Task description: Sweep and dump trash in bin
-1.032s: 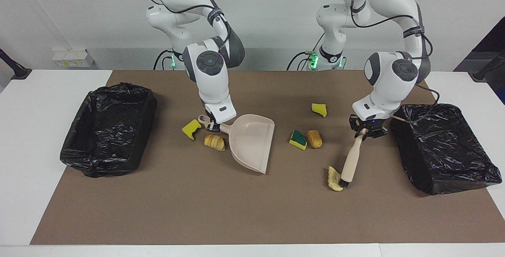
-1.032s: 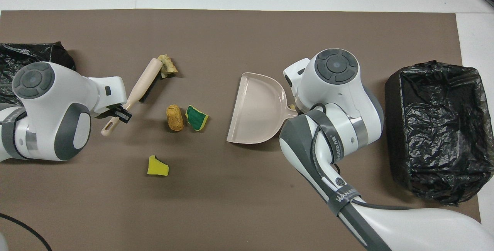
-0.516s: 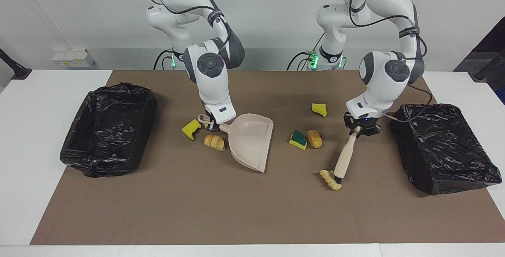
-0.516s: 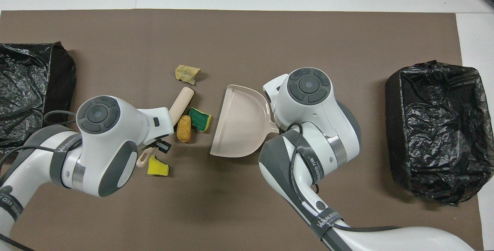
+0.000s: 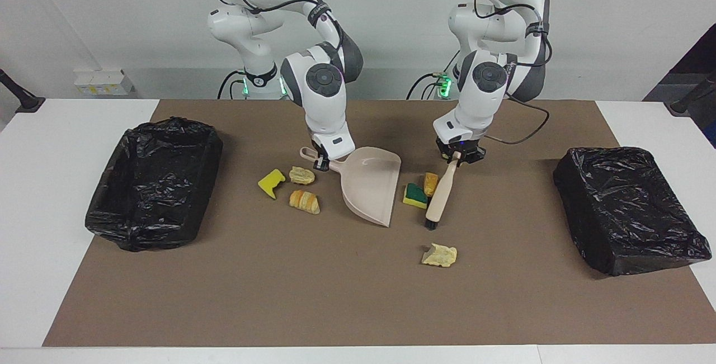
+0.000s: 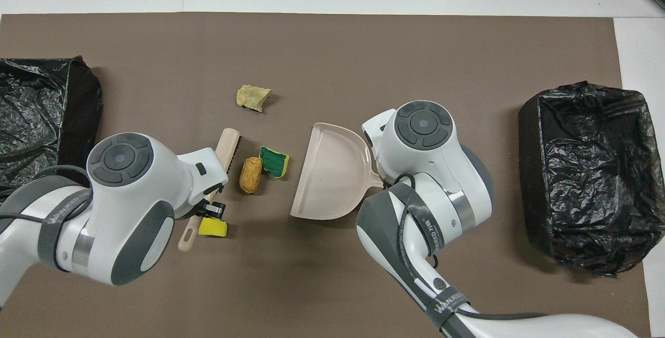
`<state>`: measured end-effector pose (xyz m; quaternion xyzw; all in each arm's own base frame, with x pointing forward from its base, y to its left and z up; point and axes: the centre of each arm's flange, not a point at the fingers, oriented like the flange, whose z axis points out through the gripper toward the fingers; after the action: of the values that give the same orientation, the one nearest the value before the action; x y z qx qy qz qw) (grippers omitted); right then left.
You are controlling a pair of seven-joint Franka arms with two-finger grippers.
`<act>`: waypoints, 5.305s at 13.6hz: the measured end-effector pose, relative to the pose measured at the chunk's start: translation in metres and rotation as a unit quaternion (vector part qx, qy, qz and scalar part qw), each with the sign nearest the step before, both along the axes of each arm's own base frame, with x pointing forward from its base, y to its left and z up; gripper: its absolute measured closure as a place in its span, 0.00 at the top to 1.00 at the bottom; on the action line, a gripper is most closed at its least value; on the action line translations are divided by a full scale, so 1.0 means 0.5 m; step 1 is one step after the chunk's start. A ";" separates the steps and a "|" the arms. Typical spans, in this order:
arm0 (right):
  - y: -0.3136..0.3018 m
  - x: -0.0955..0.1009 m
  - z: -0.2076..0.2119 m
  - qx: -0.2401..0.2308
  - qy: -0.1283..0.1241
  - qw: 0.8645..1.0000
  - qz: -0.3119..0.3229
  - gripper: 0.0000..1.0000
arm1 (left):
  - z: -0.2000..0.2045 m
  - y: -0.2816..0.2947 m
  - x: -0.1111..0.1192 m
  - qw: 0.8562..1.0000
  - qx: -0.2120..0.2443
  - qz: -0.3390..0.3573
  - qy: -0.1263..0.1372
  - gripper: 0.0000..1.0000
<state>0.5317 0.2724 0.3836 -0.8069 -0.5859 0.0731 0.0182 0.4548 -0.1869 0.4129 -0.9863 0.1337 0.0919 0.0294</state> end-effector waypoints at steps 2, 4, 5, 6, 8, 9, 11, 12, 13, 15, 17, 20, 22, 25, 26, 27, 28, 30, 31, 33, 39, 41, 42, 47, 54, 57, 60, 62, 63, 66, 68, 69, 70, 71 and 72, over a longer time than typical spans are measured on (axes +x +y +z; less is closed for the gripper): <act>-0.001 0.000 -0.001 0.000 0.000 1.000 0.000 0.32 | 0.023 0.011 -0.037 0.997 0.022 0.070 0.008 0.26; 0.001 0.000 -0.003 0.003 -0.005 1.000 0.006 0.32 | 0.008 0.013 -0.088 0.987 0.051 0.153 0.012 0.26; 0.003 0.001 -0.007 0.011 -0.014 1.000 0.023 0.32 | -0.006 0.010 -0.119 0.976 0.069 0.206 0.010 0.26; 0.002 -0.001 -0.015 0.016 -0.021 0.999 0.040 0.32 | -0.016 0.002 -0.147 0.965 0.085 0.250 0.007 0.26; -0.005 -0.012 -0.032 0.021 -0.029 0.998 0.053 0.32 | -0.027 -0.028 -0.197 0.936 0.118 0.333 -0.005 0.26; -0.007 -0.017 -0.035 0.022 -0.032 0.998 0.054 0.32 | -0.030 -0.042 -0.216 0.923 0.132 0.361 -0.008 0.26; -0.010 -0.022 -0.032 0.023 -0.034 0.998 0.054 0.32 | -0.039 -0.056 -0.239 0.902 0.155 0.402 -0.012 0.26; -0.011 -0.024 -0.031 0.023 -0.034 0.998 0.054 0.32 | -0.048 -0.054 -0.245 0.894 0.164 0.417 -0.011 0.26; -0.011 -0.025 -0.031 0.023 -0.034 0.998 0.054 0.32 | -0.058 -0.049 -0.250 0.890 0.171 0.424 -0.009 0.26; -0.011 -0.025 -0.031 0.023 -0.034 0.998 0.054 0.32 | -0.075 -0.042 -0.259 0.887 0.180 0.425 -0.004 0.26; -0.011 -0.025 -0.030 0.023 -0.034 0.998 0.054 0.32 | -0.083 -0.040 -0.262 0.887 0.179 0.425 -0.001 0.26; -0.011 -0.025 -0.030 0.023 -0.034 0.998 0.054 0.32 | -0.088 -0.068 -0.243 0.905 0.115 0.409 0.004 0.26; -0.011 -0.025 -0.030 0.023 -0.034 0.998 0.054 0.32 | -0.095 -0.078 -0.222 0.938 0.071 0.338 0.003 0.26; -0.011 -0.026 -0.030 0.023 -0.034 0.998 0.054 0.32 | -0.087 -0.095 -0.162 0.963 0.006 0.267 -0.028 0.26; -0.011 -0.026 -0.030 0.023 -0.034 0.998 0.053 0.32 | -0.080 -0.105 -0.137 0.969 -0.009 0.245 -0.037 0.26; -0.011 -0.026 -0.030 0.023 -0.034 0.998 0.053 0.32 | -0.075 -0.113 -0.110 0.973 -0.021 0.226 -0.044 0.26; -0.011 -0.026 -0.030 0.023 -0.034 0.998 0.052 0.32 | -0.074 -0.120 -0.083 0.976 -0.030 0.211 -0.049 0.26; -0.011 -0.027 -0.032 0.023 -0.033 0.998 0.051 0.32 | -0.091 -0.126 -0.038 0.981 -0.043 0.179 -0.055 0.26; -0.011 -0.027 -0.032 0.023 -0.033 0.998 0.049 0.32 | -0.103 -0.129 -0.026 0.983 -0.045 0.169 -0.055 0.26; -0.011 -0.028 -0.031 0.023 -0.033 0.998 0.049 0.32 | -0.111 -0.145 -0.020 0.985 -0.048 0.156 -0.056 0.26; -0.011 -0.029 -0.031 0.023 -0.033 0.998 0.046 0.32 | -0.101 -0.310 -0.132 0.994 -0.061 0.074 -0.049 0.26; -0.011 -0.029 -0.032 0.023 -0.032 0.998 0.046 0.32 | -0.075 -0.343 -0.148 0.994 -0.069 0.066 -0.056 0.26; -0.011 -0.029 -0.032 0.024 -0.032 0.998 0.046 0.32 | -0.051 -0.345 -0.141 0.994 -0.071 0.067 -0.057 0.26; -0.011 -0.030 -0.032 0.024 -0.032 0.998 0.045 0.32 | 0.067 -0.264 -0.045 0.992 -0.068 0.097 -0.052 0.26; -0.038 -0.017 -0.032 0.025 -0.032 0.990 0.133 0.32 | 0.011 -0.037 0.200 0.991 -0.073 -0.026 -0.106 0.26; -0.045 -0.012 -0.031 0.025 -0.036 0.989 0.143 0.32 | -0.041 0.004 0.325 0.988 -0.045 -0.084 -0.119 0.26; -0.045 -0.012 -0.032 0.025 -0.036 0.989 0.143 0.32 | -0.048 0.031 0.411 0.966 -0.026 -0.215 -0.138 0.26; -0.045 -0.013 -0.033 0.025 -0.036 0.989 0.139 0.32 | -0.045 0.051 0.441 0.959 -0.023 -0.242 -0.143 0.26; -0.046 -0.014 -0.035 0.024 -0.035 0.990 0.135 0.32 | -0.049 0.053 0.445 0.957 -0.022 -0.254 -0.141 0.26; -0.039 -0.032 -0.042 0.021 -0.030 0.991 0.128 0.32 | -0.082 0.029 0.421 0.952 -0.024 -0.283 -0.110 0.26; -0.029 -0.053 -0.041 0.017 -0.029 0.993 0.111 0.32 | -0.115 0.000 0.379 0.951 -0.027 -0.297 -0.085 0.26; -0.023 -0.064 -0.040 0.015 -0.029 0.994 0.103 0.32 | -0.116 -0.005 0.356 0.950 -0.026 -0.301 -0.079 0.26; -0.014 -0.078 -0.040 0.014 -0.029 0.994 0.101 0.32 | -0.108 -0.002 0.329 0.950 -0.024 -0.303 -0.073 0.26; -0.006 -0.089 -0.040 0.013 -0.028 0.994 0.101 0.32 | -0.101 0.007 0.293 0.950 -0.021 -0.303 -0.065 0.26; -0.002 -0.097 -0.039 0.013 -0.029 0.994 0.102 0.32 | -0.099 0.015 0.254 0.952 -0.018 -0.301 -0.055 0.26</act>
<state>0.4834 0.2716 0.3640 -0.7446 -0.6660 0.0440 0.0042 0.5817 -0.1792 0.3634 -0.9040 0.4246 0.0215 0.0451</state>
